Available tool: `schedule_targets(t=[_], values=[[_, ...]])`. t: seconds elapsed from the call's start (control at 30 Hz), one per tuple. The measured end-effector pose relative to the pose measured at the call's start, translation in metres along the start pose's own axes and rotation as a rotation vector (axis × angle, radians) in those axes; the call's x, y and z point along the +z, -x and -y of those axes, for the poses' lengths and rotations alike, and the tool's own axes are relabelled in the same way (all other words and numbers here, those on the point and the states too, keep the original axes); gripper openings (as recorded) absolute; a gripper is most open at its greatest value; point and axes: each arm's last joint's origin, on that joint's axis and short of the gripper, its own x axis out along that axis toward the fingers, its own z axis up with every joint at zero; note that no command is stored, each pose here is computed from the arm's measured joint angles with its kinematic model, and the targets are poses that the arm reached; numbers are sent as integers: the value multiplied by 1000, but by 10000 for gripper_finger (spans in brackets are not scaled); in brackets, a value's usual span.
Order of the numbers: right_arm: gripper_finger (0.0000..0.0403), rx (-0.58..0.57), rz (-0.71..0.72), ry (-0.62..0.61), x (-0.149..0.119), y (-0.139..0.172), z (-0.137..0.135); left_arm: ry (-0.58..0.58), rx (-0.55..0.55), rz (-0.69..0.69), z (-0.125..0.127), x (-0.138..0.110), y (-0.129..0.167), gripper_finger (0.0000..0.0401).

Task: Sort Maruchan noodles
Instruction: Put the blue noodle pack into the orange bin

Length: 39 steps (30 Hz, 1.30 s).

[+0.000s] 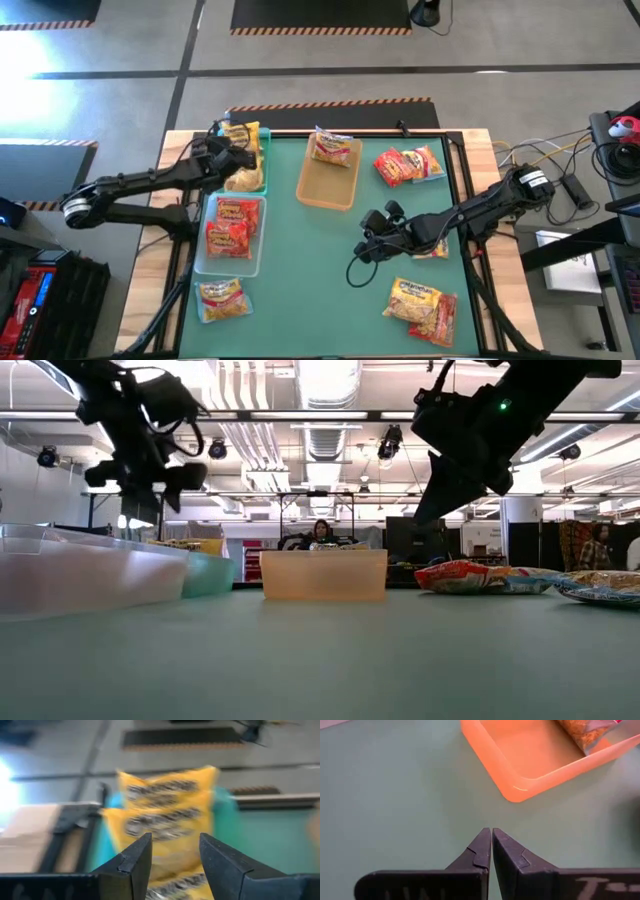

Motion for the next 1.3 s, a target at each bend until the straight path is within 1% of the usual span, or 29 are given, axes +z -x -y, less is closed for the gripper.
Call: schedule_targets(t=[0.17,0.27,0.37,0.47,0.63,0.77,0.87,1.0,1.1,1.2,1.3], values=[[9,-1,0,0,0,0,0,19,-194,-132,10,7,8,146],[9,-1,0,1,0,0,0,26,-303,-199,18,4,17,146],[9,-1,0,1,0,0,0,39,-415,-236,29,-4,32,146],[9,-1,1,2,0,0,0,58,-522,-262,40,-16,51,146],[9,-1,0,4,0,0,0,73,-709,-335,57,-33,95,146],[9,-1,0,20,0,0,0,55,-794,-439,64,-55,129,146],[9,-1,0,45,0,0,0,42,-812,-534,66,-74,153,146],[9,-1,-1,66,0,0,0,-29,-766,-692,60,-96,187,146],[9,-1,-1,67,0,0,0,-87,-686,-795,52,-108,212,146],[9,-1,-2,71,-1,0,0,-158,-599,-889,42,-115,240,146],[9,-2,-6,93,-2,-1,1,-233,-468,-961,32,-122,265,146]])
